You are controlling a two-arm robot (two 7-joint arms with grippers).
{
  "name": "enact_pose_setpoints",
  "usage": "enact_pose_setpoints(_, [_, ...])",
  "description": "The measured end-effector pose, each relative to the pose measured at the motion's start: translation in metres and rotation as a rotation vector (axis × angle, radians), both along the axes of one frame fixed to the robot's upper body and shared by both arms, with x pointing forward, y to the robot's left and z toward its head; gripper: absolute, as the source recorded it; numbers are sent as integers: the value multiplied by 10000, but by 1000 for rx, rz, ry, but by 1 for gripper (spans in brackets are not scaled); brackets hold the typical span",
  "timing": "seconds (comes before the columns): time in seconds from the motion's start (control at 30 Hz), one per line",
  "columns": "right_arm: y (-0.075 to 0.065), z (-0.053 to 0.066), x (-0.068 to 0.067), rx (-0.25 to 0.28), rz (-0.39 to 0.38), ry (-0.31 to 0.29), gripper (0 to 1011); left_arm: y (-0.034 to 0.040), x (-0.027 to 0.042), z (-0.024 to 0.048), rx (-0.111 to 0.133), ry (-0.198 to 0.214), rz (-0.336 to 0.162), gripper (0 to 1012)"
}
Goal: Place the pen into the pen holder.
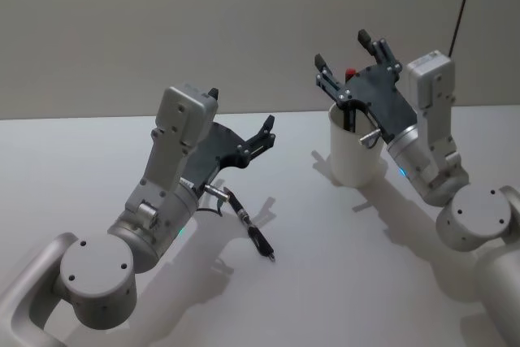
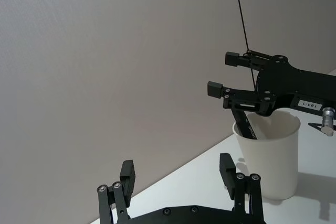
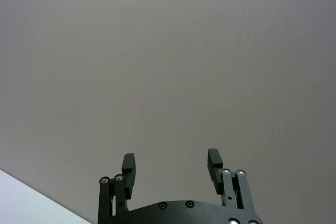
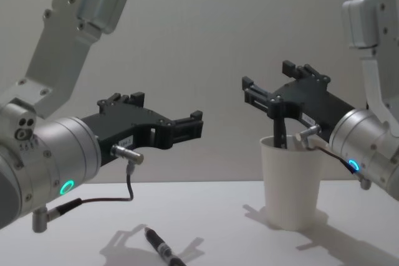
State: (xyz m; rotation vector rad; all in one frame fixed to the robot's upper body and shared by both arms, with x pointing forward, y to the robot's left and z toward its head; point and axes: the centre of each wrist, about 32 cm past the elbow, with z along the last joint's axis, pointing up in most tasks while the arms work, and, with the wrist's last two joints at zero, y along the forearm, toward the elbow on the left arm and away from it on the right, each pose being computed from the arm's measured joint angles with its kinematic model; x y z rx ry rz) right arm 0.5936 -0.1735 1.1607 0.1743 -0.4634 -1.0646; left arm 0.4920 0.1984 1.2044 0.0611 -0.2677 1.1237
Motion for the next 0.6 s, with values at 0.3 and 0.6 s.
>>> enact_pose_setpoints(0.3, [2,0,2,1,1,1,1001,0,0,0,0,0,0,1001])
enact_pose_setpoints(0.6, [-42,62,-95,28,-10,11,1002,0,0,0,0,0,0,1001])
